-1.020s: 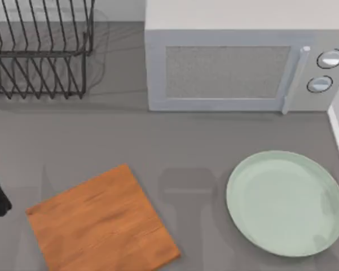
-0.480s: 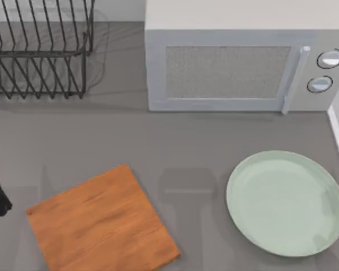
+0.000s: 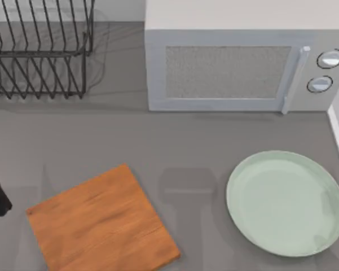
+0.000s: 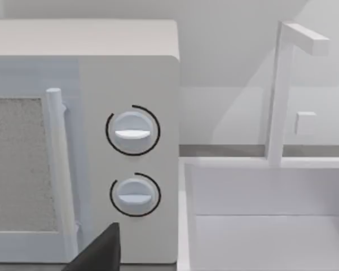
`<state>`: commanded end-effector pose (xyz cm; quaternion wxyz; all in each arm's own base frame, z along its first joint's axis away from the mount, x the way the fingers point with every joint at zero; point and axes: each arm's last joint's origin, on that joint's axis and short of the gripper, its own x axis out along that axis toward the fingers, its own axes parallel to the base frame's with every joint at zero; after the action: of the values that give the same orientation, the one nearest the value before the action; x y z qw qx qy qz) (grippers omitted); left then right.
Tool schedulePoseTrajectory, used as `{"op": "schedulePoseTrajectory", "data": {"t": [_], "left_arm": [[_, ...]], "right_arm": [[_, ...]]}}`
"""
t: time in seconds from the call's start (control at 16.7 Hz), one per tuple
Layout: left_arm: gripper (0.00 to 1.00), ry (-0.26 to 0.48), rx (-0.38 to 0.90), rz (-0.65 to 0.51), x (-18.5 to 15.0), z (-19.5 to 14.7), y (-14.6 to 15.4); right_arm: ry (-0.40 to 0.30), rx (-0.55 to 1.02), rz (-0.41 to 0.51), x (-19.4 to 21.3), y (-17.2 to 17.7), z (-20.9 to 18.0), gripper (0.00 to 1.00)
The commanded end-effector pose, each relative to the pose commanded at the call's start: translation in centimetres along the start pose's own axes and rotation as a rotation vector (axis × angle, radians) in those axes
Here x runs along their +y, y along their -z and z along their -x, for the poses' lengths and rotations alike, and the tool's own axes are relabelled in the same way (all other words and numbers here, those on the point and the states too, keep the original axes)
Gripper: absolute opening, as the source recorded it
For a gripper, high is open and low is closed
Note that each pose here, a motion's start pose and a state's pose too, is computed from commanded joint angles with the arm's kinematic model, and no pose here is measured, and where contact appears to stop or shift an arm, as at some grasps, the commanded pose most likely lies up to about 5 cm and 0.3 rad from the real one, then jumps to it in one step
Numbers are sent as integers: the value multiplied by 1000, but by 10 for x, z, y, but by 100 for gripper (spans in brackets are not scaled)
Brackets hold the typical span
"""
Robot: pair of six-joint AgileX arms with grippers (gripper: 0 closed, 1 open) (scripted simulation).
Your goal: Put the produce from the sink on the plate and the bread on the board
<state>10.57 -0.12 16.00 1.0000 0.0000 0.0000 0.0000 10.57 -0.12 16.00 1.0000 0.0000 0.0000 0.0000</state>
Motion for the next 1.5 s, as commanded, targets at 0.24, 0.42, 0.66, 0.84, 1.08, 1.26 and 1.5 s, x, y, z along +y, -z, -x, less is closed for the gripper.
{"op": "schedulePoseTrajectory", "data": {"t": [0.24, 0.42, 0.66, 0.84, 1.08, 1.26, 1.5], "left_arm": [[100, 0, 0, 0, 0, 0, 0], [100, 0, 0, 0, 0, 0, 0], [100, 0, 0, 0, 0, 0, 0], [100, 0, 0, 0, 0, 0, 0], [100, 0, 0, 0, 0, 0, 0], [100, 0, 0, 0, 0, 0, 0], [100, 0, 0, 0, 0, 0, 0]], "right_arm": [[0, 0, 0, 0, 0, 0, 100], [0, 0, 0, 0, 0, 0, 100], [24, 74, 23, -3, -18, -2, 100], [58, 216, 56, -7, -45, -11, 100], [100, 498, 96, -20, -81, -48, 100], [115, 750, 109, -38, -96, -94, 100], [103, 1087, 92, -73, -85, -166, 100]]}}
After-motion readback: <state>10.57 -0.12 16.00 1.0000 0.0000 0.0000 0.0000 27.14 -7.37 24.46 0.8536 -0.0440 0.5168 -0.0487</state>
